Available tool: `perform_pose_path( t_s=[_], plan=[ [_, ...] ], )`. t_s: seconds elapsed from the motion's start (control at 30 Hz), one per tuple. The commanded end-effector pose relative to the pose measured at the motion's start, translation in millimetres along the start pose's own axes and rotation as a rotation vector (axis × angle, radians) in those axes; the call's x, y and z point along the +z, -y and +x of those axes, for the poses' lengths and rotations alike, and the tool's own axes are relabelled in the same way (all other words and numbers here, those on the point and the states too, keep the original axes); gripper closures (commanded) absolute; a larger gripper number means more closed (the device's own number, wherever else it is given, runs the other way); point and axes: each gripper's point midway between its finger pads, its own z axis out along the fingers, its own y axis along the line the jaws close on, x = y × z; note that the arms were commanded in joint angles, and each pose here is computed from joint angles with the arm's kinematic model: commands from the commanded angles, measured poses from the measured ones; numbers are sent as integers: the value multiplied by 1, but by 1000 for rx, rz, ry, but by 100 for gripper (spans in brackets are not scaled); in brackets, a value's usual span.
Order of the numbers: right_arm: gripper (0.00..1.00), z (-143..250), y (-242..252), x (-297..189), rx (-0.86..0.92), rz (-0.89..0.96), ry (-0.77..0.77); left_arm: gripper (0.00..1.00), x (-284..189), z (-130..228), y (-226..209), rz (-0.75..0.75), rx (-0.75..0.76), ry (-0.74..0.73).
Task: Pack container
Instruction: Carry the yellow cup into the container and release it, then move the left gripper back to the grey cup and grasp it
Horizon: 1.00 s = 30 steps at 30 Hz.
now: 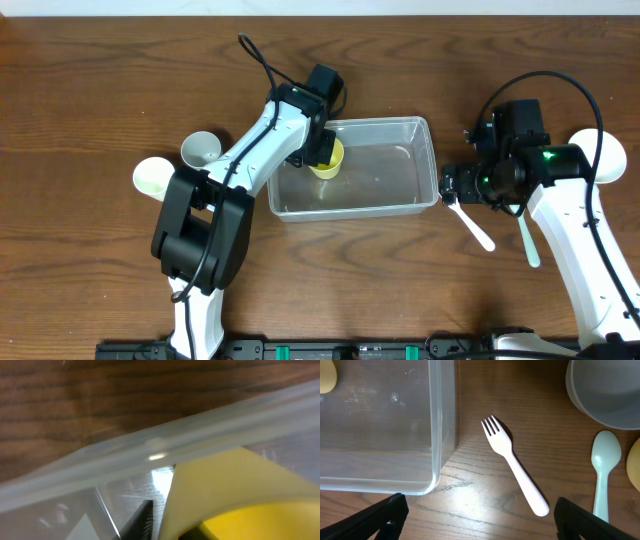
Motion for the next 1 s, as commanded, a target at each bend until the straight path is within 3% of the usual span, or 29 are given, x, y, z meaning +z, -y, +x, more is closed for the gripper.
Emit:
perform_pose_path(
  t_s=[0.0,0.1,0.27,0.47,0.7,0.8,0.97],
  plan=[
    [5,-2,2,-2,1,-4,6,57,-2,-3,-6,-28,-21,4],
    [5,-2,2,-2,1,-4,6,43,-6,-1,-7,-28,-21,2],
    [5,-2,2,-2,1,-4,6,40,-33,-1,-8,-19,-23,39],
    [5,-2,2,-2,0,-4,6,39,-115,-1,-12,18,-13,203],
    [4,-2,2,-2,1,-4,6,21,-214,12,-74,-137,-112,446],
    [4,-2,2,-2,0,-4,6,21,-218,19,-109,-174,-200,431],
    [4,-2,2,-2,0,-4,6,21,-182,23,-147,-144,-317,311]
  ],
)
